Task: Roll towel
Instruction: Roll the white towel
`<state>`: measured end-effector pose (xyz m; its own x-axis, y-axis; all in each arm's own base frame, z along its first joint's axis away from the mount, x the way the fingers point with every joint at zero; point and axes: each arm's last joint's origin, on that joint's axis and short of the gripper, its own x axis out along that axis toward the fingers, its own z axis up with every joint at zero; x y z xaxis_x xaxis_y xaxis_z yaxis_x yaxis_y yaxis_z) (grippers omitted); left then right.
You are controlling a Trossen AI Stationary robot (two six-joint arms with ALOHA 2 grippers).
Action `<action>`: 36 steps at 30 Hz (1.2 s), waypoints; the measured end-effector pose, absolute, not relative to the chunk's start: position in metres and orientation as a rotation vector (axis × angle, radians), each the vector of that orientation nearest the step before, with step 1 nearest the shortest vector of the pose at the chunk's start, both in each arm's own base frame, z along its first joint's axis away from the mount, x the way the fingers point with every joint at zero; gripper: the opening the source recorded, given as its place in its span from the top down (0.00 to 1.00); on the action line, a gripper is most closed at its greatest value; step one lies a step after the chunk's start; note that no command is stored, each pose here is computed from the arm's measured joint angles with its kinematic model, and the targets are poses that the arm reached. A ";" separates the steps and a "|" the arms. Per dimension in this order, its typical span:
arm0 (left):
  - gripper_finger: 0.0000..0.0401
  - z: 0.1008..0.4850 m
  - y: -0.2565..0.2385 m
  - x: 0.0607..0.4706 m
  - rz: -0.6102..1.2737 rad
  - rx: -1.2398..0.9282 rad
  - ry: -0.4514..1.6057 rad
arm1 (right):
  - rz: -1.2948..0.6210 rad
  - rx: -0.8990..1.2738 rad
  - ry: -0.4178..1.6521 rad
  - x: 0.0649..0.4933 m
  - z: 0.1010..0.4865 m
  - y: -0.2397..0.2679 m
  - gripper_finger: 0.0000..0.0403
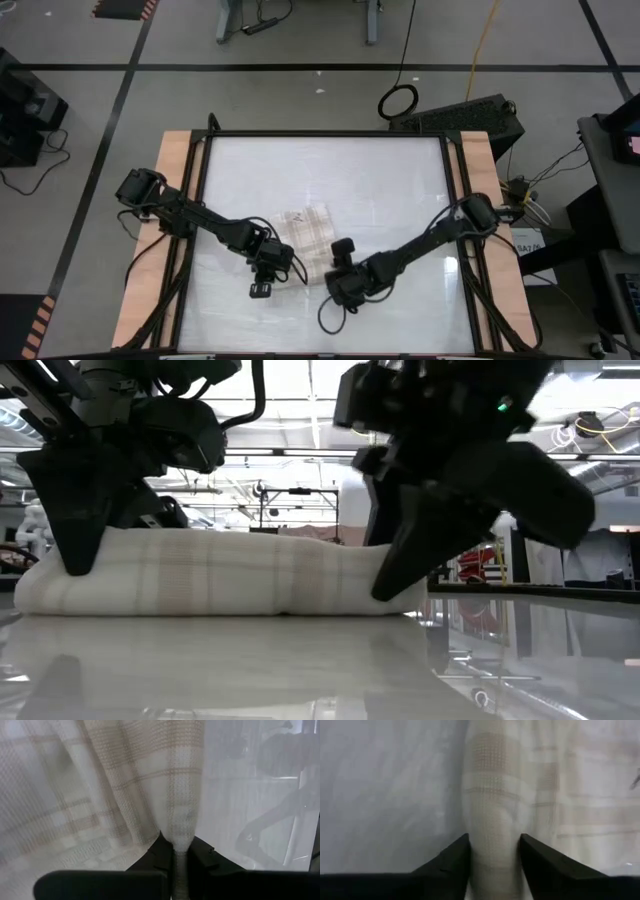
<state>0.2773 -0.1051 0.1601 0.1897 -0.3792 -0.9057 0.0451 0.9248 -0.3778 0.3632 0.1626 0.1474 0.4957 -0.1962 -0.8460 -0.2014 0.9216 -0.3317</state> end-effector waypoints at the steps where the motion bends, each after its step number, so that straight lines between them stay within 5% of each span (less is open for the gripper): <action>1: 0.93 0.160 -0.105 0.277 -0.311 -0.284 1.351 | 0.037 -0.399 1.076 0.365 0.147 0.159 0.67; 7: 0.93 0.160 -0.106 0.277 -0.335 -0.253 1.342 | 0.223 -0.228 1.140 0.376 0.148 0.133 0.96; 15: 0.90 0.160 -0.109 0.276 -0.250 -0.290 1.344 | 0.420 -0.101 1.137 0.378 0.163 0.112 0.97; 28: 0.41 0.163 -0.128 0.257 0.007 -0.120 1.313 | 0.567 0.106 1.150 0.387 0.158 0.073 0.98; 36: 0.31 0.200 -0.135 0.230 -0.029 -0.075 1.238 | 0.569 0.153 1.131 0.390 0.159 0.060 0.97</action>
